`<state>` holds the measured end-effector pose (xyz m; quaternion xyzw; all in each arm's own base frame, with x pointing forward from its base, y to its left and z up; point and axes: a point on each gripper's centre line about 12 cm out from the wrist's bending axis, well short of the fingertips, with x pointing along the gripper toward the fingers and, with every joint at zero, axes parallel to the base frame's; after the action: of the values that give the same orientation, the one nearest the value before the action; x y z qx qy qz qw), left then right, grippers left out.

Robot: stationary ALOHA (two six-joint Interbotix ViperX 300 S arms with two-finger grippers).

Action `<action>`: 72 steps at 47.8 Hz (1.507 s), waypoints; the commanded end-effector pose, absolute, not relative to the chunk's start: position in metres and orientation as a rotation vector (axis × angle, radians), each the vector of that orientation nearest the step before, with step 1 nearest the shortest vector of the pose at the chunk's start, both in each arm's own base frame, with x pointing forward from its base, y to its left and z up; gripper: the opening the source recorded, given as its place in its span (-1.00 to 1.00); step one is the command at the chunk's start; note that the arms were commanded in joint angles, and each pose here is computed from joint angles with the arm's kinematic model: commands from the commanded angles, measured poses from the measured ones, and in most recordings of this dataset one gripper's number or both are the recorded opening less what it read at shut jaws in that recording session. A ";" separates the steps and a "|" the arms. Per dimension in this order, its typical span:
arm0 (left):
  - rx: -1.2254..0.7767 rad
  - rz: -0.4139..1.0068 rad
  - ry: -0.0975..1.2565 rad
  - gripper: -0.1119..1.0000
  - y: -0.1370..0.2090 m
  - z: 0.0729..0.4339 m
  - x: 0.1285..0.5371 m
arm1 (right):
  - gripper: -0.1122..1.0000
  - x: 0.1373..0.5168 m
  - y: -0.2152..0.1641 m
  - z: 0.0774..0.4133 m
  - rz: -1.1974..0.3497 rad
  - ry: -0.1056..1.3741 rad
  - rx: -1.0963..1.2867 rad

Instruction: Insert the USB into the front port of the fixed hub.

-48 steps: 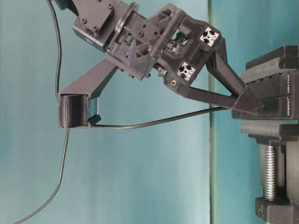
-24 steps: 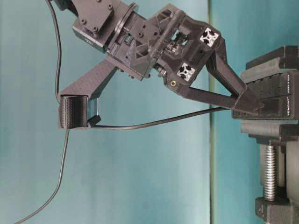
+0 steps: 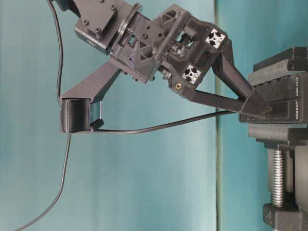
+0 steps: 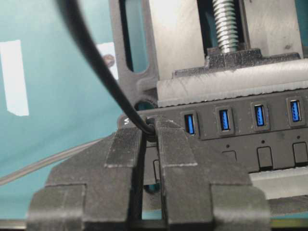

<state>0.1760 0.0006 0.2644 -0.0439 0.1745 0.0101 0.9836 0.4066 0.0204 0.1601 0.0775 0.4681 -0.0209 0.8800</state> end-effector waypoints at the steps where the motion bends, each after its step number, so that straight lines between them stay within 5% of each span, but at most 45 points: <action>1: -0.088 0.020 0.337 -0.80 0.001 0.269 0.178 | -0.73 0.406 0.030 0.166 -0.028 0.967 0.170; 11: -0.087 0.020 0.337 -0.80 0.001 0.269 0.178 | -0.48 0.406 0.029 0.165 -0.032 0.974 0.173; 23: -0.087 0.020 0.335 -0.80 0.001 0.269 0.178 | 0.38 0.410 0.028 0.170 -0.033 0.965 0.175; 27: -0.088 0.020 0.332 -0.80 0.001 0.270 0.178 | 0.53 0.411 0.027 0.173 -0.036 0.960 0.176; 72: -0.089 0.021 0.326 -0.80 0.001 0.271 0.176 | 0.54 0.398 0.016 0.192 -0.052 0.926 0.181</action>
<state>0.1749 0.0004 0.2652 -0.0430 0.1715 0.0093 0.9842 0.3987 0.0185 0.1711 0.0819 0.4720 -0.0237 0.8775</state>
